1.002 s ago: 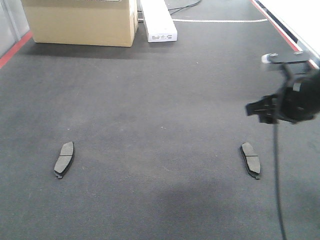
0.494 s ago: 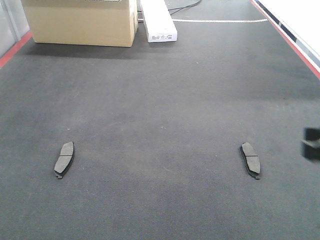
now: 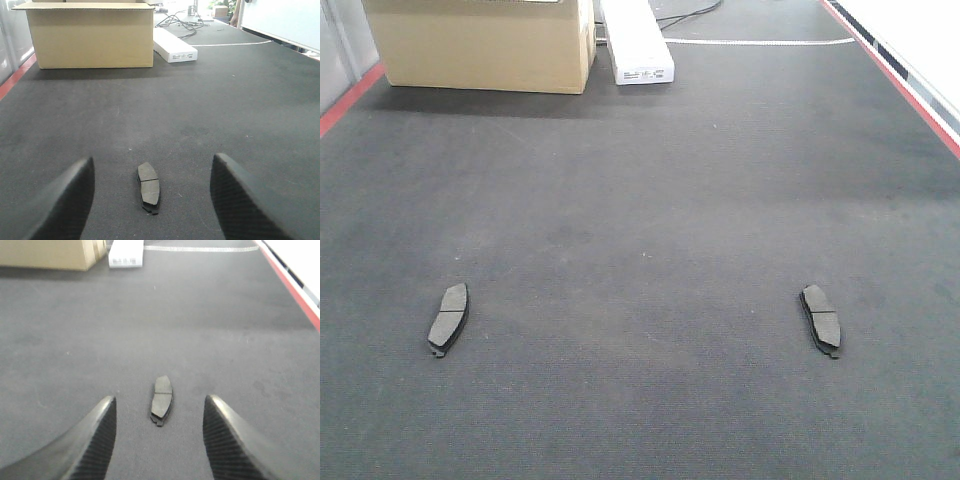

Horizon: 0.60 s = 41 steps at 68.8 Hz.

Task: Move and align brake pads A on conveyor
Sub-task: 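Raise both open grippers and back the base away from the belt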

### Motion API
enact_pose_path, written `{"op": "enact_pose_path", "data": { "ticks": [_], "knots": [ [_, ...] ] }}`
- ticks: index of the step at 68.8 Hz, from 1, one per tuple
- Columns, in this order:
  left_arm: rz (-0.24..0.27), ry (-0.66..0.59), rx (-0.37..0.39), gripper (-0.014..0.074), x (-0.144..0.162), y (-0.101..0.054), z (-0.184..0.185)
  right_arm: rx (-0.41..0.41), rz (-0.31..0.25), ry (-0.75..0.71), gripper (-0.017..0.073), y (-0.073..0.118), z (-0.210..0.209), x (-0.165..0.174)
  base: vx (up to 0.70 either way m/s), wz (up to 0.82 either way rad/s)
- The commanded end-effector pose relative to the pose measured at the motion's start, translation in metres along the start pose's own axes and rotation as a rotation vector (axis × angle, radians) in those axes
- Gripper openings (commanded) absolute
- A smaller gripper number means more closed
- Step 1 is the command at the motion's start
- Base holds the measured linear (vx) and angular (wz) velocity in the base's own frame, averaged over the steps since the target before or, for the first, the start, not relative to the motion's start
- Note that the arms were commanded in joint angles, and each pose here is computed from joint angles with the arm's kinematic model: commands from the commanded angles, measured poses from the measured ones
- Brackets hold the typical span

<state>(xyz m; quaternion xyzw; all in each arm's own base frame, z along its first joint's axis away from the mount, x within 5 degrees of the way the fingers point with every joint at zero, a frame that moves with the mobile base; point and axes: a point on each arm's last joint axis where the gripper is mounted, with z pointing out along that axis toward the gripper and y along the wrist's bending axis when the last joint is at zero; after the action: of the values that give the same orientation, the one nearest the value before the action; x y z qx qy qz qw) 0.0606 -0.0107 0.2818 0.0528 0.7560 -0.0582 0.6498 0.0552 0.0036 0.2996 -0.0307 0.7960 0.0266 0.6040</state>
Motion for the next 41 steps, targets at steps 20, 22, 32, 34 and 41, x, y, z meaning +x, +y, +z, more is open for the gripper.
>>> {"op": "enact_pose_path", "data": {
  "ticks": [20, 22, 32, 34, 41],
  "knots": [
    [-0.009, -0.088, 0.002, 0.0482, -0.013, 0.000, -0.001, 0.005, -0.032, -0.271, 0.0387, -0.001, -0.022, -0.011, 0.00, 0.00],
    [-0.009, -0.088, 0.002, 0.0482, -0.013, 0.000, -0.001, 0.004, -0.028, -0.268, 0.0387, -0.001, -0.022, -0.010, 0.00, 0.00],
    [-0.009, -0.088, 0.002, 0.0482, -0.013, 0.000, -0.001, 0.005, -0.029, -0.265, 0.0385, -0.001, -0.022, -0.010, 0.00, 0.00],
    [-0.009, -0.088, 0.002, 0.0482, -0.013, 0.000, -0.001, 0.005, -0.029, -0.265, 0.0382, -0.001, -0.022, -0.010, 0.00, 0.00],
    [-0.009, -0.088, 0.002, 0.0482, -0.013, 0.000, -0.001, 0.005, -0.029, -0.264, 0.0379, -0.001, -0.022, -0.010, 0.00, 0.00]
  ]
}}
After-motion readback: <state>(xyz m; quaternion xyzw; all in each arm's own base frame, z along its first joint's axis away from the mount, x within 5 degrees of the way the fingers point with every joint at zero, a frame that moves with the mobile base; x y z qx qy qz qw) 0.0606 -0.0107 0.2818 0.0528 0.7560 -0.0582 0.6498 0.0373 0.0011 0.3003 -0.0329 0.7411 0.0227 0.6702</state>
